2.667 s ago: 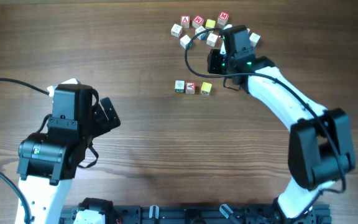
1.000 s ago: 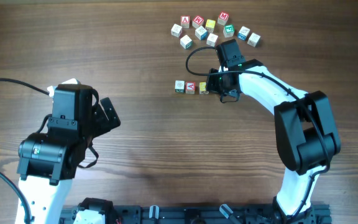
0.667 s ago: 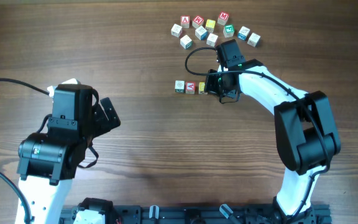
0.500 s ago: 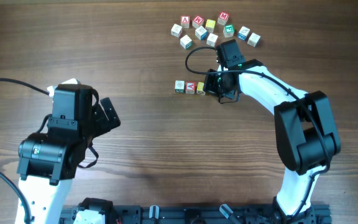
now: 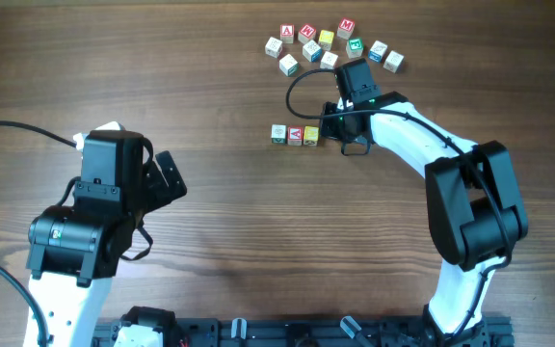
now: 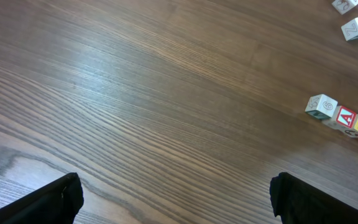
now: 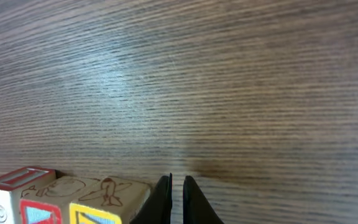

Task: Form a horizontal line

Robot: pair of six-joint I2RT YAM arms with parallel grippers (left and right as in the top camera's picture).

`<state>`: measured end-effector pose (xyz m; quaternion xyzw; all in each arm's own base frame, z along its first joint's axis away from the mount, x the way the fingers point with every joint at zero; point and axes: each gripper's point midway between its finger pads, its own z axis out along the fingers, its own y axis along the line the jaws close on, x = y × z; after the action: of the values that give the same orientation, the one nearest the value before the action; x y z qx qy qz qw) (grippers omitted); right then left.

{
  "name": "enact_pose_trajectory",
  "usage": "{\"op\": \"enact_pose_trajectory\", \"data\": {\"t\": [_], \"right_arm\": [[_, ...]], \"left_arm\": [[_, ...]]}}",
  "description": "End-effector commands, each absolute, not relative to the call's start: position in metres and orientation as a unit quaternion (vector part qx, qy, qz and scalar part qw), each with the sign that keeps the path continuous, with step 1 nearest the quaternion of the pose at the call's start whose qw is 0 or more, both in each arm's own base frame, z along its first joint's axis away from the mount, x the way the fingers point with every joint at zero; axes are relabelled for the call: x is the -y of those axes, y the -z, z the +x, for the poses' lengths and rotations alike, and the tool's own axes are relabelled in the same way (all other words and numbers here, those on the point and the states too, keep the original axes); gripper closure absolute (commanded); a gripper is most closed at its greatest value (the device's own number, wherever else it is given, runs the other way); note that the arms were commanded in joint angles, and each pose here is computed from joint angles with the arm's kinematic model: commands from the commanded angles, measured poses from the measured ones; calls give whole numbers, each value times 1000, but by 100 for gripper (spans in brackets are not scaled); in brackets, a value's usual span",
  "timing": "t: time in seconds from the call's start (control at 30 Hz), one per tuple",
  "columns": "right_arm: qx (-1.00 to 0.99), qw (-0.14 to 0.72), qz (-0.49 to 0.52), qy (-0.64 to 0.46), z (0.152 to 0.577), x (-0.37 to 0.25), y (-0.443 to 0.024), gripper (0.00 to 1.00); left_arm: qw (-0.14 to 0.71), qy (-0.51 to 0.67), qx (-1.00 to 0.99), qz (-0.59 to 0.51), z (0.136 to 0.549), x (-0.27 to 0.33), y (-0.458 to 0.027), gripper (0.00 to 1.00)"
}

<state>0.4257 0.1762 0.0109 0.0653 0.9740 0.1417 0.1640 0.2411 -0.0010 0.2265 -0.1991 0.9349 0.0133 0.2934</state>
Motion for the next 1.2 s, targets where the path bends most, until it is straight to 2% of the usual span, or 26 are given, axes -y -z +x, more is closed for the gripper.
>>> {"op": "enact_pose_trajectory", "data": {"t": [0.0, 0.33, 0.47, 0.77, 0.97, 1.17], "right_arm": [[-973, 151, 40, -171, 422, -188, -11, 92], [-970, 137, 20, -201, 416, -199, -13, 92], [-967, 127, 20, -221, 413, -205, -15, 95], [-967, 106, 65, -221, 408, -203, -13, 95], [-977, 118, 88, -157, 410, -180, -4, 95], [-979, 101, 90, -149, 401, -177, -1, 96]], "left_arm": [[295, -9, -933, -205, 241, 1, -227, 0], [295, -9, -933, -205, 241, 1, -227, 0], [295, -9, -933, -205, 241, 1, -227, 0], [295, -9, -933, -205, 241, 1, -227, 0], [295, -9, -933, -205, 241, 1, -227, 0], [295, -9, -933, -205, 241, 1, -227, 0]]}}
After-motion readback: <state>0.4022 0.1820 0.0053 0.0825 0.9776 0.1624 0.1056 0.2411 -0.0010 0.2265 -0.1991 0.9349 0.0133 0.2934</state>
